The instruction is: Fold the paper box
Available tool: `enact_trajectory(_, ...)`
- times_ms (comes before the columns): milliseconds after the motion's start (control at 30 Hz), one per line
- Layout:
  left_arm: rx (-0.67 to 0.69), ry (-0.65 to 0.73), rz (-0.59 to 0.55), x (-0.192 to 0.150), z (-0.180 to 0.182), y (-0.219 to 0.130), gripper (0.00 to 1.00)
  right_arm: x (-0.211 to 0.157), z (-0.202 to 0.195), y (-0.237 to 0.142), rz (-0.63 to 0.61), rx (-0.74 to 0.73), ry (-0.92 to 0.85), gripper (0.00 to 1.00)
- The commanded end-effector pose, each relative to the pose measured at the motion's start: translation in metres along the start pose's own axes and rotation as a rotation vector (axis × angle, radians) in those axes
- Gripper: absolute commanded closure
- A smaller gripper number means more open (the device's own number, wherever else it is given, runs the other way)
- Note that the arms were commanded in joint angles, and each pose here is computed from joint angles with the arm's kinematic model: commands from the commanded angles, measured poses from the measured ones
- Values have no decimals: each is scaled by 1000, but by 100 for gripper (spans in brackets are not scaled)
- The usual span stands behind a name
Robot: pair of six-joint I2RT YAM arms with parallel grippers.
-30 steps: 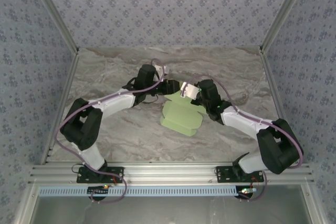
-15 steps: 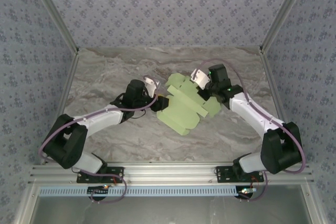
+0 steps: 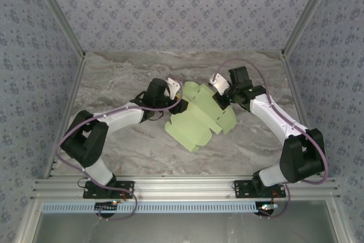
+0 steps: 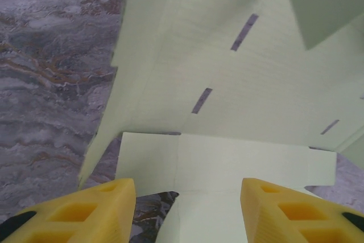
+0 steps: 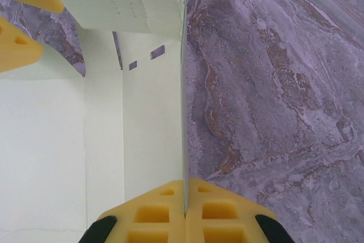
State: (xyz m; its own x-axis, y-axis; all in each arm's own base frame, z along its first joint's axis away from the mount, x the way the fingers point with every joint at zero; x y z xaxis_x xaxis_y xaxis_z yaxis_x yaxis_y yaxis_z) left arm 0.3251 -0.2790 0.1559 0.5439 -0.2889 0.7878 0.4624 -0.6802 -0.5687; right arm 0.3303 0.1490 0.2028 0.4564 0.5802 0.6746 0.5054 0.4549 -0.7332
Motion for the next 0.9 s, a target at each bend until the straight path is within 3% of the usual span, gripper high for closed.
enact_trajectory(0, 61, 12, 41, 1, 9, 8, 48, 5, 0, -2, -5, 30, 33, 100)
enact_trajectory(533, 152, 46, 107, -4, 23, 45, 43, 5, 1, 2, 0, 50, 40, 100)
enact_trajectory(667, 71, 33, 79, 0, 12, 47, 46, 4, 1, 3, 5, 45, 43, 100)
enact_trajectory(867, -121, 16, -2, 9, -14, 39, 57, 3, -3, 5, 9, 21, 64, 100)
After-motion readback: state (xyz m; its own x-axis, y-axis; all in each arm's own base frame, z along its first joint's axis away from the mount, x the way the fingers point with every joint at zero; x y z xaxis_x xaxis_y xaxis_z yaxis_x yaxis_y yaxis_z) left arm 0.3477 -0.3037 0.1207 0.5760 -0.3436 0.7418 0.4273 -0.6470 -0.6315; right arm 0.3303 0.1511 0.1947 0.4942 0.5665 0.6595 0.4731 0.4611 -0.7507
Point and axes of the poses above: each hand's point on the last joint's axis, 136 mm out from that joint toward the fingers, its own y axis out along the fingers, its own z axis along the line the jaws close on, x = y × z, the point moved 5 cm from there along -y, back along the fingers, and after that the axes turned 3 degrees about y, right-handed, at the moved point
